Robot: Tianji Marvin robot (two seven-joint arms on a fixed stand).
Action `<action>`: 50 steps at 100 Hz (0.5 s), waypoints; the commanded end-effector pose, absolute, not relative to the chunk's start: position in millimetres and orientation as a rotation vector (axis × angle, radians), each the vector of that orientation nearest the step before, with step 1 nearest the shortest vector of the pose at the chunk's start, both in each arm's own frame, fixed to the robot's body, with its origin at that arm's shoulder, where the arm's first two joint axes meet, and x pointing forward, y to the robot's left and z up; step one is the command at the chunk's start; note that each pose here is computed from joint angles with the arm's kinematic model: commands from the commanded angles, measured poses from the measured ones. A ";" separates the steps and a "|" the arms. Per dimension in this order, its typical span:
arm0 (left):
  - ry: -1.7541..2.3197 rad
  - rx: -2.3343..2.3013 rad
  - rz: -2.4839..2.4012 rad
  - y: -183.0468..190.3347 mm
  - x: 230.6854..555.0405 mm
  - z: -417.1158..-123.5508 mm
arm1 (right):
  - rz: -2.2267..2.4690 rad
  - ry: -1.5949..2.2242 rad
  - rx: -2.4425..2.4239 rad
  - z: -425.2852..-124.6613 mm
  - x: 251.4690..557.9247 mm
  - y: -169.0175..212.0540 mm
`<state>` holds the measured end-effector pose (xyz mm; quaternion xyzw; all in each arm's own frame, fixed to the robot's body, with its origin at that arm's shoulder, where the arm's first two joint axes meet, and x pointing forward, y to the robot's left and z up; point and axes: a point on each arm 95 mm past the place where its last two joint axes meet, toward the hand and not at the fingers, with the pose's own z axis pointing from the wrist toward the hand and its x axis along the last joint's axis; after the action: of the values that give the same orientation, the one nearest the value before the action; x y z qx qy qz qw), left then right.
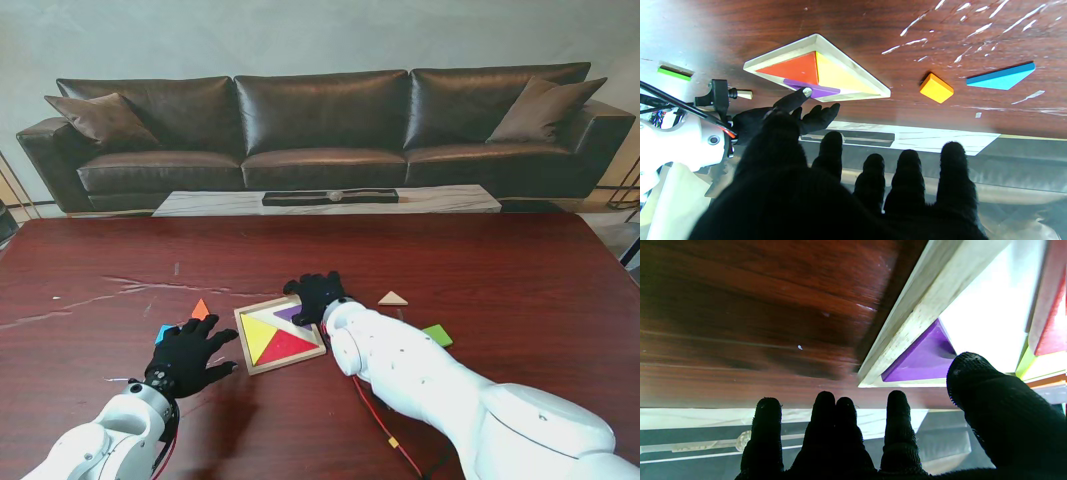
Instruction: Assemble the tangram pieces into a square
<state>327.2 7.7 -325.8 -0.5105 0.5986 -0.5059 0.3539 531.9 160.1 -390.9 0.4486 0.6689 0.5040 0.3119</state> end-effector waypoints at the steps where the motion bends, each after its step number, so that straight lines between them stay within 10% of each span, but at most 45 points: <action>1: 1.547 -1.324 -1.309 7.7 326.4 -326.2 | 1.349 1.780 1.176 -390.7 529.1 169.2; 50: 1.541 -1.331 -1.301 10.0 326.0 -326.6 | 1.344 1.769 1.161 -393.6 531.5 171.3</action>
<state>327.3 9.4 -325.8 -0.5121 0.5973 -0.5043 0.3558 533.3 165.6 -393.3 0.4430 0.6709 0.5045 0.3148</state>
